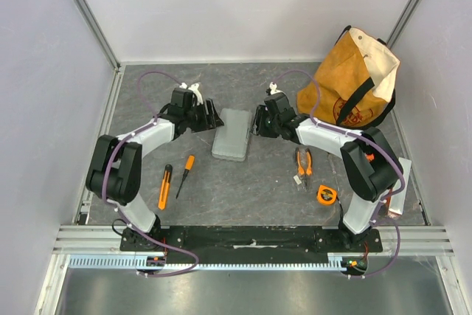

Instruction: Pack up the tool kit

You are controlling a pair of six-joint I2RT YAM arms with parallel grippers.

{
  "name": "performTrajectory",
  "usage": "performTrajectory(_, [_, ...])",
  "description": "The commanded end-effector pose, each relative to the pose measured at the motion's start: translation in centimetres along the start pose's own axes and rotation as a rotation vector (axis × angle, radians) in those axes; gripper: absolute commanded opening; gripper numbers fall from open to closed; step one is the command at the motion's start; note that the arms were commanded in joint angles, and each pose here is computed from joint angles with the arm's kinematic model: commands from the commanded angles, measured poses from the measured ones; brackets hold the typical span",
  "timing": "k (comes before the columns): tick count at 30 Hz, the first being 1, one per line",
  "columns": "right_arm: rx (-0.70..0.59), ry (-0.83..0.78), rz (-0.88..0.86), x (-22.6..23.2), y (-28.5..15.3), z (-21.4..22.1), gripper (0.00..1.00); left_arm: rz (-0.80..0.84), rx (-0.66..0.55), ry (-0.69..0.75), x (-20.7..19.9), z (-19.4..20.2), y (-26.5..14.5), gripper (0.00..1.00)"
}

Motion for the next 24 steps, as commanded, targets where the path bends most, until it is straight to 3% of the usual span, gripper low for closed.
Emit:
performTrajectory(1, [-0.016, 0.03, -0.059, 1.1, 0.2, -0.8, 0.49, -0.02, 0.07, -0.054, 0.4, 0.6, 1.2, 0.68])
performTrajectory(16, [0.023, 0.035, -0.068, 0.9, 2.4, 0.3, 0.46, -0.072, 0.174, -0.045, 2.2, 2.6, 2.0, 0.55])
performTrajectory(24, [0.059, -0.036, 0.046, 0.4, 3.1, 0.9, 0.45, -0.126, 0.236, -0.095, 2.9, 3.7, 2.1, 0.56])
Point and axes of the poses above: each gripper's point midway between its finger pads, its own y axis out along the fingers, its own x axis along the line the jaws close on, z = x × y, the point moved 6 cm from there along -y, back along the fingers, and after that the axes turned 14 degrees about -y, right-handed, at the moved point
